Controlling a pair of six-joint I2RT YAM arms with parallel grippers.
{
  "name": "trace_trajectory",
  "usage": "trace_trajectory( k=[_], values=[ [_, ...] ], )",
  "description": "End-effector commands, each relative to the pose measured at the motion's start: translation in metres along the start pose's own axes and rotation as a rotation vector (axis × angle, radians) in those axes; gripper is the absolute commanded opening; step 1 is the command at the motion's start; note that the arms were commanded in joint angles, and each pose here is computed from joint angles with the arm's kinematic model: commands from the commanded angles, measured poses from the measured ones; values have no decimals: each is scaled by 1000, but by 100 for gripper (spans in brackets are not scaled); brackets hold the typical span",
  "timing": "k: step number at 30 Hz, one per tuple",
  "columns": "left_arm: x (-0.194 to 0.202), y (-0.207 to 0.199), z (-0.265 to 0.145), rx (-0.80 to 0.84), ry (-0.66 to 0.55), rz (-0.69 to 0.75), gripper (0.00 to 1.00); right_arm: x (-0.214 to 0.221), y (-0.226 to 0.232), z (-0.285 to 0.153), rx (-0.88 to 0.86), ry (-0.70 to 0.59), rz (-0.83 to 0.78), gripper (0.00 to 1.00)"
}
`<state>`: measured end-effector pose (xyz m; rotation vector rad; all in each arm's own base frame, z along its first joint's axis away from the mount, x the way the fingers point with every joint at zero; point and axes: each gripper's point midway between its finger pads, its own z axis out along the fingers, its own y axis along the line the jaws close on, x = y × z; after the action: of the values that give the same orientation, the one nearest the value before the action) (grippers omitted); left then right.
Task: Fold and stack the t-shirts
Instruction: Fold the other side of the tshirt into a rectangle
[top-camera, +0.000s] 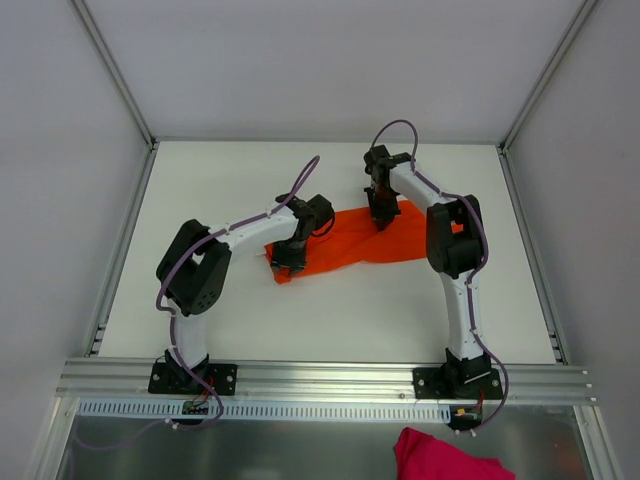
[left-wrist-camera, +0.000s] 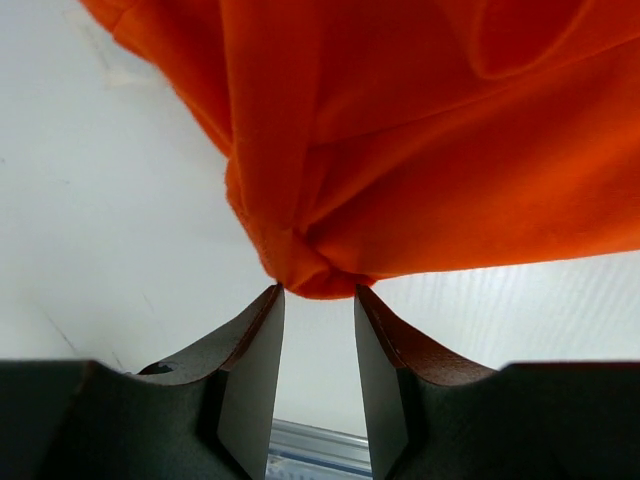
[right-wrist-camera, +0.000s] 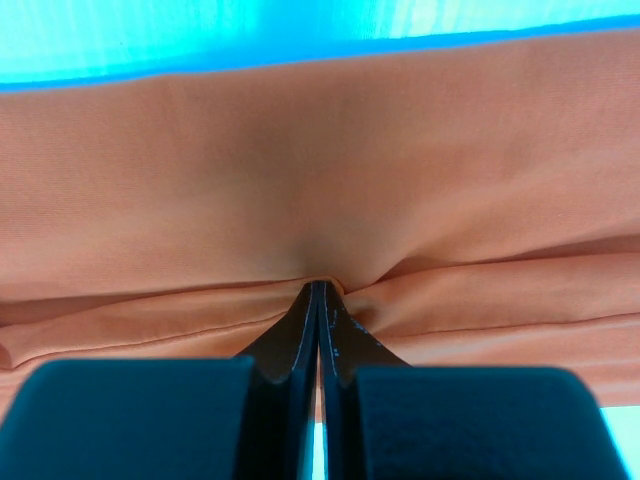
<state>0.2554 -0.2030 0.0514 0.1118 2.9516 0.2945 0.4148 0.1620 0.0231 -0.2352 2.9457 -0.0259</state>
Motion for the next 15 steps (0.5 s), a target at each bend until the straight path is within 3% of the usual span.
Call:
trace_trajectory(
  k=[1, 11, 15],
  values=[
    [12, 26, 1, -123, 26, -5, 35, -11, -4, -14, 18, -35, -11, 1],
    [28, 45, 14, -217, 58, 16, 33, -11, -7, -14, 15, -35, -5, 1],
    [25, 45, 14, -221, 47, 12, 22, -12, -7, -16, 12, -39, -4, 1]
  ],
)
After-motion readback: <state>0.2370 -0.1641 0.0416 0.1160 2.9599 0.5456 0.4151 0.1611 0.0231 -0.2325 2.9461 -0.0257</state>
